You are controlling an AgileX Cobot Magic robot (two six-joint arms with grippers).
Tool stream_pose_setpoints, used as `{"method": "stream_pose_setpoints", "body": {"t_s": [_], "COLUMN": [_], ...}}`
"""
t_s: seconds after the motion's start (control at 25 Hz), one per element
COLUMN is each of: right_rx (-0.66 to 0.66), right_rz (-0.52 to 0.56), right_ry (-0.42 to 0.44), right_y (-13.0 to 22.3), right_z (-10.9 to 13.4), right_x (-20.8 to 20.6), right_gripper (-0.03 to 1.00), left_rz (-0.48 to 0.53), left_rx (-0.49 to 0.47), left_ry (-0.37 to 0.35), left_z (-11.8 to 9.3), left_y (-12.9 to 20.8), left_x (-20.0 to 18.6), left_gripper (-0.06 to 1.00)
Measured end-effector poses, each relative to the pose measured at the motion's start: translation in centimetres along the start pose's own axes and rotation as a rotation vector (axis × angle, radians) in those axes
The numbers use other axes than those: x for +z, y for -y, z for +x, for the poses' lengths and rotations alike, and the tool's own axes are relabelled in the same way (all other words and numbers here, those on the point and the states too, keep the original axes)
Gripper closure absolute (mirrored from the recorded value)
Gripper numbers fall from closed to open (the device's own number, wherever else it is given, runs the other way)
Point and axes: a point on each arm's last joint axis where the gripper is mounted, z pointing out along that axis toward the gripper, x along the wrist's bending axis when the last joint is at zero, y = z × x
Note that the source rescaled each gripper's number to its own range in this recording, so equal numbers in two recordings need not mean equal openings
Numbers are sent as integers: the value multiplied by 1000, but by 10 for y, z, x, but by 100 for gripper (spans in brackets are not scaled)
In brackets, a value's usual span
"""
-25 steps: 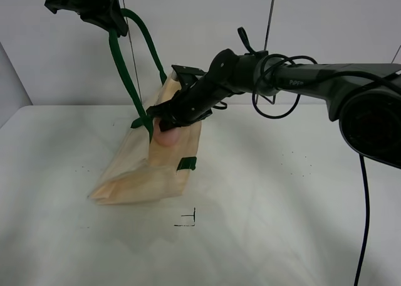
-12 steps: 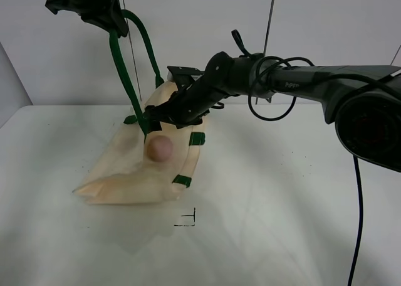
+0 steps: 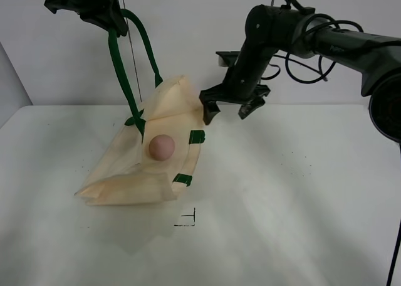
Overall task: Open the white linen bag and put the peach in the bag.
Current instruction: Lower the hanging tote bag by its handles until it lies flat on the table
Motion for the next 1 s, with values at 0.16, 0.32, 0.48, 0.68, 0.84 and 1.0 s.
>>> {"method": "stream_pose_setpoints", "body": {"t_s": [0.16, 0.32, 0.48, 0.68, 0.84, 1.0], "right_rx": [60, 166, 269, 305, 287, 284], "right_rz": [47, 48, 37, 28, 28, 36], "right_ry": [162, 224, 258, 267, 258, 257], "right_y": [3, 9, 18, 23, 29, 44], "right_z": [-64, -124, -173, -191, -184, -174], "right_x": [-10, -24, -37, -46, -58, -77], "right_gripper": [-3, -3, -3, -3, -3, -3], "left_rz": [0, 0, 0, 0, 0, 0], "left_rx": [0, 0, 0, 0, 0, 0], "left_ry": [0, 0, 0, 0, 0, 0], "left_z": [0, 0, 0, 0, 0, 0], "left_y": [0, 0, 0, 0, 0, 0], "left_x": [0, 0, 0, 0, 0, 0], "left_gripper": [94, 94, 94, 94, 94, 94]}}
